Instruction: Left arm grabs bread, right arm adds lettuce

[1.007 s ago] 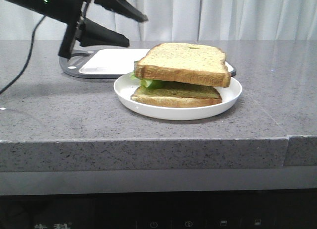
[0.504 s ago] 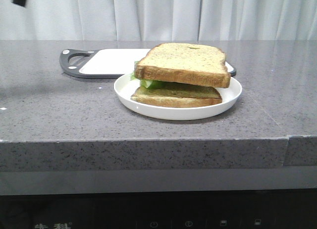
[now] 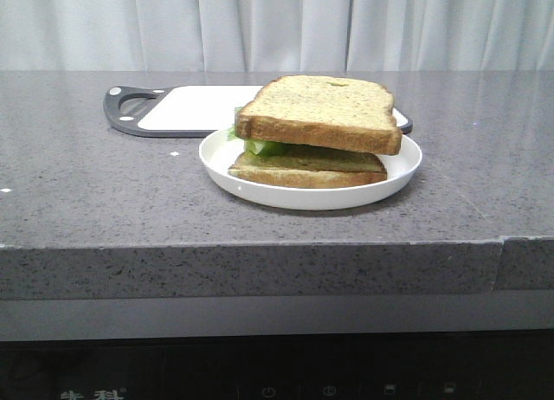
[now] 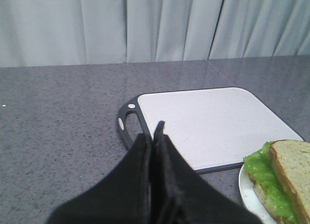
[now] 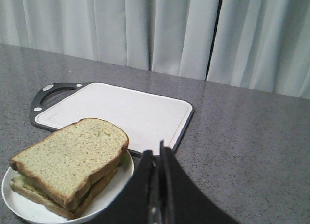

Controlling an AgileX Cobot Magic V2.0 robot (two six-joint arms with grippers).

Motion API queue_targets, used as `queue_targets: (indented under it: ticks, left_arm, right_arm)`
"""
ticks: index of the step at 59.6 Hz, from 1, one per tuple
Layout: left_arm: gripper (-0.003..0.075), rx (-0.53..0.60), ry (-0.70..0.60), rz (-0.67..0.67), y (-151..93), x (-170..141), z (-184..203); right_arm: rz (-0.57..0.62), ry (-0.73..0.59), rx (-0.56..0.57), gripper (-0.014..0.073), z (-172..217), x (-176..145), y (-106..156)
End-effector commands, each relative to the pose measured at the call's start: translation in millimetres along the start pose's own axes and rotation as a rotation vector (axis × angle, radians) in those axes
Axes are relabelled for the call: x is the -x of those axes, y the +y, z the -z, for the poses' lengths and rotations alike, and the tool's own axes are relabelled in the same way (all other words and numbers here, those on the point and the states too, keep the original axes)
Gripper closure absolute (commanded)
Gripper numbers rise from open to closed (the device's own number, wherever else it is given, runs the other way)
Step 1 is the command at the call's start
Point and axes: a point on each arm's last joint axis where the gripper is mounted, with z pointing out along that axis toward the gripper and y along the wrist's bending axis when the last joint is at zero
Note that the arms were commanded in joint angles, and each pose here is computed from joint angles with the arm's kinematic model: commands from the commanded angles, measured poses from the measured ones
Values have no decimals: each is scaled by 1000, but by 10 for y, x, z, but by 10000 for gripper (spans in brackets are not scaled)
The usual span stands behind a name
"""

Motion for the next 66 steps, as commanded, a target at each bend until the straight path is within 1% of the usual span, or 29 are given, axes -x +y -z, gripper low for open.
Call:
queue_targets:
  ticks: [1,7,12,21,26,36,53,58,61,66]
  left_arm:
    - [741,57,-109,-3,3,-97,241]
    - [741,58,-149,-10,-36,-382,494]
    - [741,57,-192,-17,-62,-545,651]
    - [741,55,-221,-23,-78,-729,759]
    - [741,56,-203,-20,-70,-821,743]
    - [741,59,-160,-11,-52,-965,695]
    - [741,59,-116,2,-36,-1109,651]
    - [741,68,-99,-28,-29,-1130,647]
    - [741,93,-86,-41,-9,-1145,657]
    - [741,156,-96,-17,41,-1154,703]
  right_arm:
    - [-8,-124,-41,657,99,70,-32]
    - [-8,-121,-39,657,131,5,-29]
    - [-8,-110,-35,657,130,-9,-25]
    - [-10,-82,-24,657,127,-34,-14]
    - [-10,-82,-24,657,127,-34,-14]
    - [-10,-82,-24,657,127,-34,-14]
    - [-10,-82,-24,657,127,-34,-14]
    - [-10,-82,-24,657,127,-34,-14]
    - [-10,-82,-24,657,127,-34,-14]
    - [-10,-82,-24,657,127,-34,-14]
